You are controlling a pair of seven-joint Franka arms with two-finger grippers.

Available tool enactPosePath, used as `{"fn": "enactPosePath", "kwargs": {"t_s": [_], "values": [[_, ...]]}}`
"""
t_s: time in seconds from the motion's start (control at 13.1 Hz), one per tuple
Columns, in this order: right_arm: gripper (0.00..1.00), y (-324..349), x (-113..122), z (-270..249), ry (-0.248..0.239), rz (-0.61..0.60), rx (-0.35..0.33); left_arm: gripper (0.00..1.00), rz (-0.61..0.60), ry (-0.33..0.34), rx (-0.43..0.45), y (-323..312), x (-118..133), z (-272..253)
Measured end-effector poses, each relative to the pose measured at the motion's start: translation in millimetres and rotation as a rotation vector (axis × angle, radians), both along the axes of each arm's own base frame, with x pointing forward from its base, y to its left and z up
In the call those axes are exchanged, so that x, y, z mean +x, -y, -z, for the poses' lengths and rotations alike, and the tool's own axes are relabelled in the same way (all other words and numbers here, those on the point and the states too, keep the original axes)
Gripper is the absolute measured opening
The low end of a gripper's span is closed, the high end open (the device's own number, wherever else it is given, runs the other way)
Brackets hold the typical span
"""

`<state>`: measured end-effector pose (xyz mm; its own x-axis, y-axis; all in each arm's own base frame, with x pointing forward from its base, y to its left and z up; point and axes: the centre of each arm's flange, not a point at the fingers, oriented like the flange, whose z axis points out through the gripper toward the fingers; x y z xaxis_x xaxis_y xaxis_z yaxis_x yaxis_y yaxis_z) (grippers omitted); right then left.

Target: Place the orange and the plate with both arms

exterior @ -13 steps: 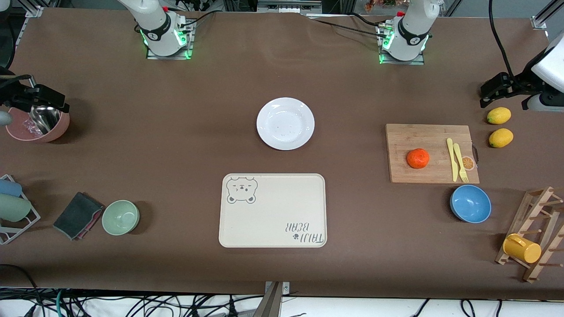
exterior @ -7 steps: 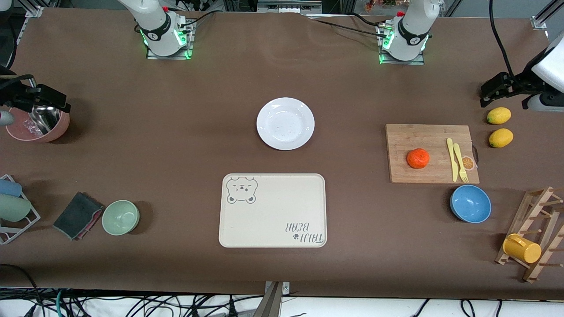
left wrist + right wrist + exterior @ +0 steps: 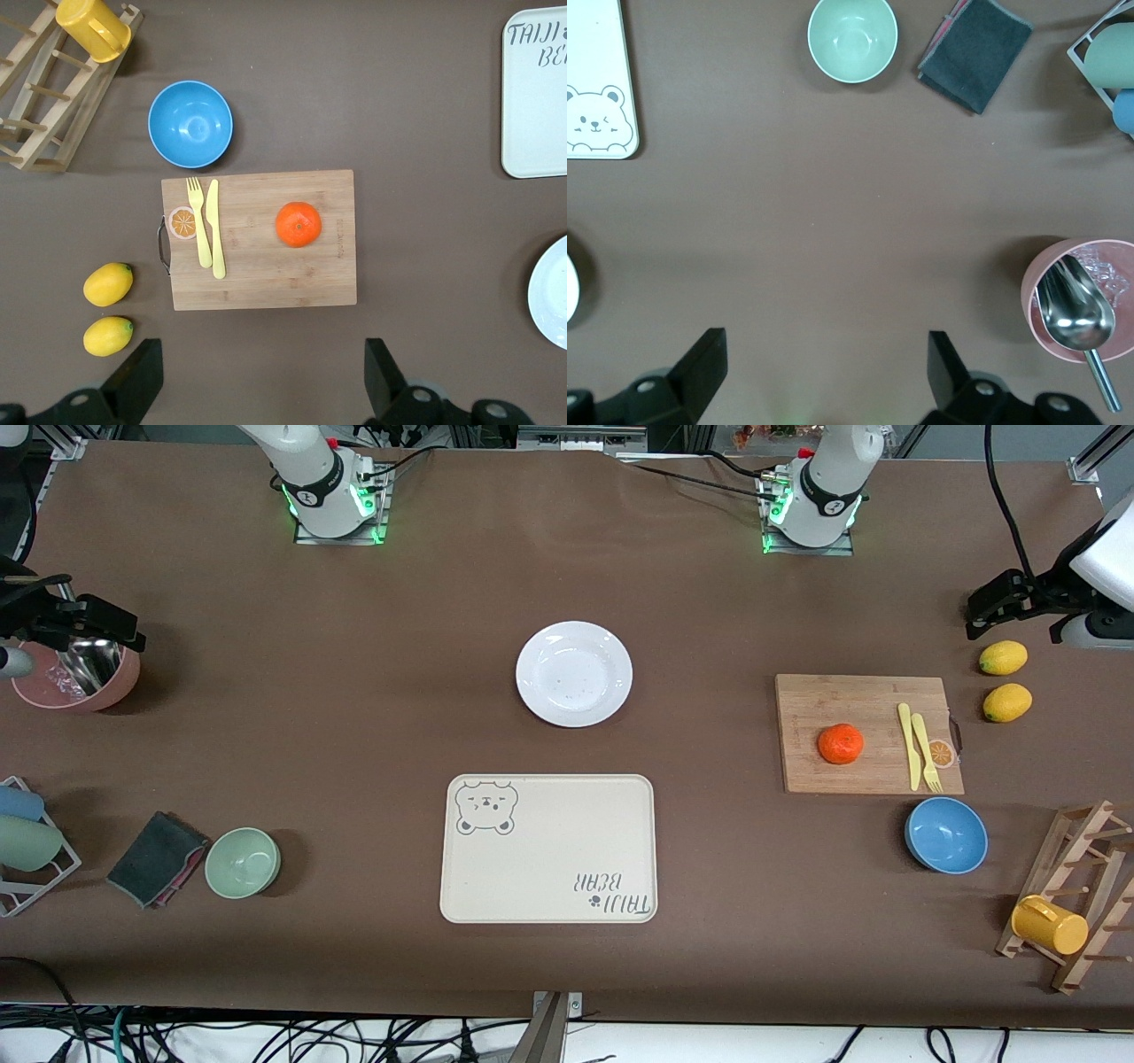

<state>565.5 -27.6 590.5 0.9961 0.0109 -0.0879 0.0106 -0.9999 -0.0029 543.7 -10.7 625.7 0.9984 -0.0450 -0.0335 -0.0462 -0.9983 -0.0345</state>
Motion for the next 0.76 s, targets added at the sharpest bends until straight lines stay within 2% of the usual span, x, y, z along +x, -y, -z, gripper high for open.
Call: {"fn": "enactPosePath", "kwargs": {"t_s": [0.76], "values": [[1.00, -2.2, 0.0, 0.1, -0.001, -0.004, 0.000, 1.00, 0.000, 0.000, 0.000, 0.1, 0.0, 0.0]]}}
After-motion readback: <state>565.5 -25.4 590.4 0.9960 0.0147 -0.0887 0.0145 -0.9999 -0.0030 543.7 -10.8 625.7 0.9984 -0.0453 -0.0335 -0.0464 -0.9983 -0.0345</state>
